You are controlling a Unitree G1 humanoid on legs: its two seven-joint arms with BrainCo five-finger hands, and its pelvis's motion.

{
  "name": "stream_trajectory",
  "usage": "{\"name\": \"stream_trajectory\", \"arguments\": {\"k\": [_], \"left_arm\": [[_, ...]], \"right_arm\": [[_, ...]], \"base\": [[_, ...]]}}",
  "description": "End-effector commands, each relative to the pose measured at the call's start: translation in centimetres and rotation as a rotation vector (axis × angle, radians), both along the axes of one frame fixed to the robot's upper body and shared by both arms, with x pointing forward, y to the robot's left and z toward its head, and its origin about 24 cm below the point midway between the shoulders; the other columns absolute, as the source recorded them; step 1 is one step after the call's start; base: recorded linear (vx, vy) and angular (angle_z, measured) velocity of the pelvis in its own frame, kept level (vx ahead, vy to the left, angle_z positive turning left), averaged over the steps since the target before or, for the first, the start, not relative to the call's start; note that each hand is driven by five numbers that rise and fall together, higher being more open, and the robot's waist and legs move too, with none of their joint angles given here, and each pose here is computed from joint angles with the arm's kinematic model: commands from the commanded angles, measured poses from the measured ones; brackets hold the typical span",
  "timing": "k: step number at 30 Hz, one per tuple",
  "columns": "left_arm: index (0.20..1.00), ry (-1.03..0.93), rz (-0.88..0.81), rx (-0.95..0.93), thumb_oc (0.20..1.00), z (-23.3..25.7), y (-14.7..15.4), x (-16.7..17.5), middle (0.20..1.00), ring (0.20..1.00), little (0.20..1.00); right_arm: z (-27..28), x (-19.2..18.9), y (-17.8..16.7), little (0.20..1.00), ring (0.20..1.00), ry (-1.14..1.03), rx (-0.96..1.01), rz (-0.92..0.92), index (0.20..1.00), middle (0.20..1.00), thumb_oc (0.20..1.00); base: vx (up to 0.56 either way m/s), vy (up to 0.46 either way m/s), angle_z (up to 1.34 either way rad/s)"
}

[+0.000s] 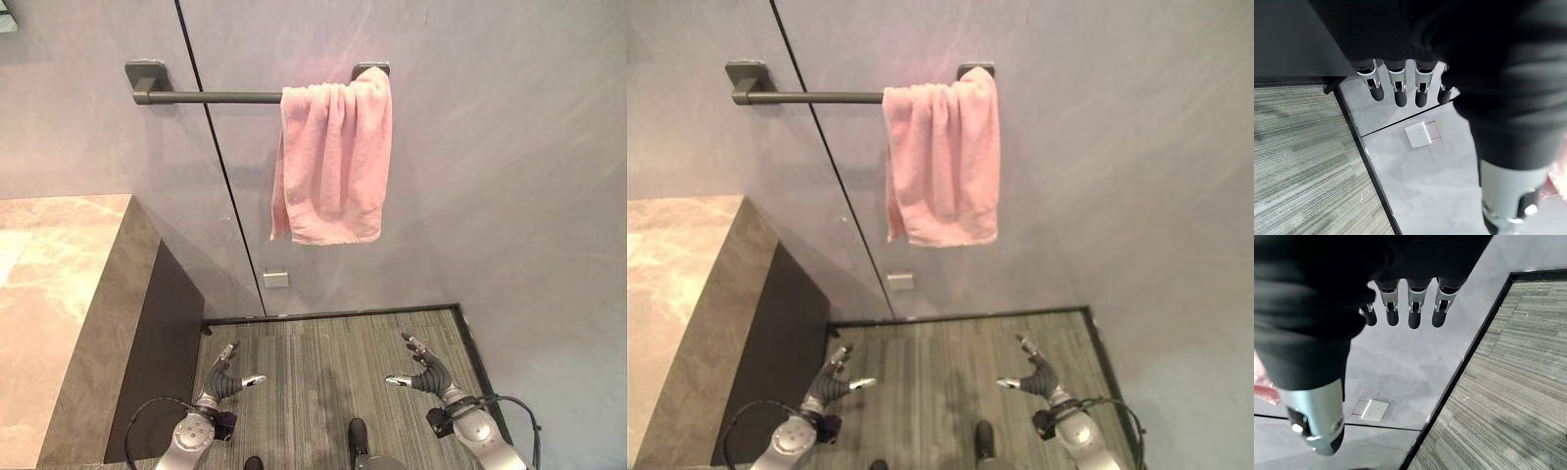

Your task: Put brush and paste in cup on sink, flatten towel.

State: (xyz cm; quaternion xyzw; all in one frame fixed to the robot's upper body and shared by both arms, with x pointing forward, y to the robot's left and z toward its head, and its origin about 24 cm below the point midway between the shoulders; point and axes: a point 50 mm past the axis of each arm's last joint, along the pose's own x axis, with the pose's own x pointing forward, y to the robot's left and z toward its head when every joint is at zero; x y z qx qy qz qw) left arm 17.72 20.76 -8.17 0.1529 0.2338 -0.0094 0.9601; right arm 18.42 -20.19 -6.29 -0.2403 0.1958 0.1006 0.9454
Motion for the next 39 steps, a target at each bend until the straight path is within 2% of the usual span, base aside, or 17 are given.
{"name": "stream_trajectory", "arguments": {"k": [1,13,22,32,36,39], "left_arm": [[1.000,-0.083,0.021,0.025,1.000,1.4,1.1,1.6,1.000,1.000,1.000],[1.000,-0.108,0.030,0.044,1.000,2.0,1.5,2.2,1.000,1.000,1.000],[1.000,-0.154,0.032,0.053,1.000,2.9,1.7,3.4,1.000,1.000,1.000],[1.000,-0.191,0.001,0.093,1.000,3.7,1.4,4.5,1.000,1.000,1.000],[1.000,-0.209,-0.012,0.135,1.000,3.9,1.3,5.0,1.000,1.000,1.000],[1.000,-0.223,-0.016,0.139,1.000,4.4,1.8,4.7,1.000,1.000,1.000]], "right_arm": [[1.0,1.4,0.7,1.000,1.000,-0.077,0.060,-0.024,1.000,1.000,1.000],[1.6,2.7,1.2,1.000,1.000,-0.105,0.078,-0.017,1.000,1.000,1.000],[1.8,1.5,-1.0,1.000,1.000,-0.113,-0.004,-0.034,1.000,1.000,1.000],[2.2,0.2,-3.6,1.000,1.000,-0.162,-0.092,-0.160,1.000,1.000,1.000],[2.2,0.8,-3.6,1.000,1.000,-0.180,-0.112,-0.168,1.000,1.000,1.000],[2.1,0.8,-2.9,1.000,1.000,-0.170,-0.085,-0.156,1.000,1.000,1.000]], "base": [[0.00,0.000,0.00],[0.00,-0.003,0.00],[0.01,-0.076,0.07],[0.04,-0.052,0.06],[0.22,0.142,0.96],[0.31,0.247,-0.42]]}}
